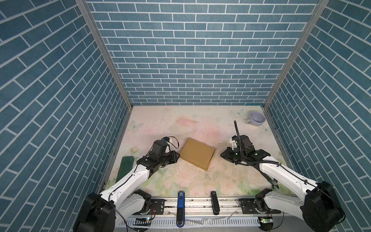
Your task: Fold the paper box
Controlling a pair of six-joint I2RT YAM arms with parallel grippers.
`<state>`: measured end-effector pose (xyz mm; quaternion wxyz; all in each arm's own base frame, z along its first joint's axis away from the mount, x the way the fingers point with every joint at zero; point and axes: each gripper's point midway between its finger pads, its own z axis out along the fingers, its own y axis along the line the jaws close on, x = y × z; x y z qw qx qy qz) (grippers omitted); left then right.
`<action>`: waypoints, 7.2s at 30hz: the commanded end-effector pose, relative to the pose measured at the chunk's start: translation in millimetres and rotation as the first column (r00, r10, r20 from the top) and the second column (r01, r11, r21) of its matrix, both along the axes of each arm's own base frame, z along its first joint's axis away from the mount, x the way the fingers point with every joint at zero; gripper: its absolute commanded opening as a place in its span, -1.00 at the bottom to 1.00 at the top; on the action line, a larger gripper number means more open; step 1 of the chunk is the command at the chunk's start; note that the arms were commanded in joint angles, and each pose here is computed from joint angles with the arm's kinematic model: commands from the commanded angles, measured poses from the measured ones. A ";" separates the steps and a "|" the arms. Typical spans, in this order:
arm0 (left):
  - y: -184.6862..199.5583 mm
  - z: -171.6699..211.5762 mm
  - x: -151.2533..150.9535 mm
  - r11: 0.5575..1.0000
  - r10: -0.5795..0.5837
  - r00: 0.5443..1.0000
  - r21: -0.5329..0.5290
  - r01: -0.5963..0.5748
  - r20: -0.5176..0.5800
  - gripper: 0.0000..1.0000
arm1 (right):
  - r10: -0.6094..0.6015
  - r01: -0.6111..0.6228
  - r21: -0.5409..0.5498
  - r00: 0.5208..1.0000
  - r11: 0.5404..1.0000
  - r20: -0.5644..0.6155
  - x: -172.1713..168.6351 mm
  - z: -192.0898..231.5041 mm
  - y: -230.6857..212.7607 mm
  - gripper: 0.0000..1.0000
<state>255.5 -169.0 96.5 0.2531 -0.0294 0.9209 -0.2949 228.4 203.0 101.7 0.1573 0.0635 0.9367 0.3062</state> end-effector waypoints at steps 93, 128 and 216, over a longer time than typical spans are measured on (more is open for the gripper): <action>86.8 33.4 83.2 0.886 0.138 0.977 0.419 -0.196 0.165 0.99 | -0.065 0.140 -0.250 0.956 0.958 0.285 77.2 21.7 -30.9 0.61; 216.0 36.7 71.3 0.595 0.210 0.647 0.429 -0.679 0.733 0.99 | -0.162 0.339 -0.166 0.753 0.926 0.638 54.9 55.3 -88.7 0.70; 171.8 -3.7 140.0 0.776 0.042 0.763 0.460 -0.431 0.645 0.99 | -0.008 0.526 -0.438 0.646 0.729 0.763 163.9 -12.9 -225.7 0.98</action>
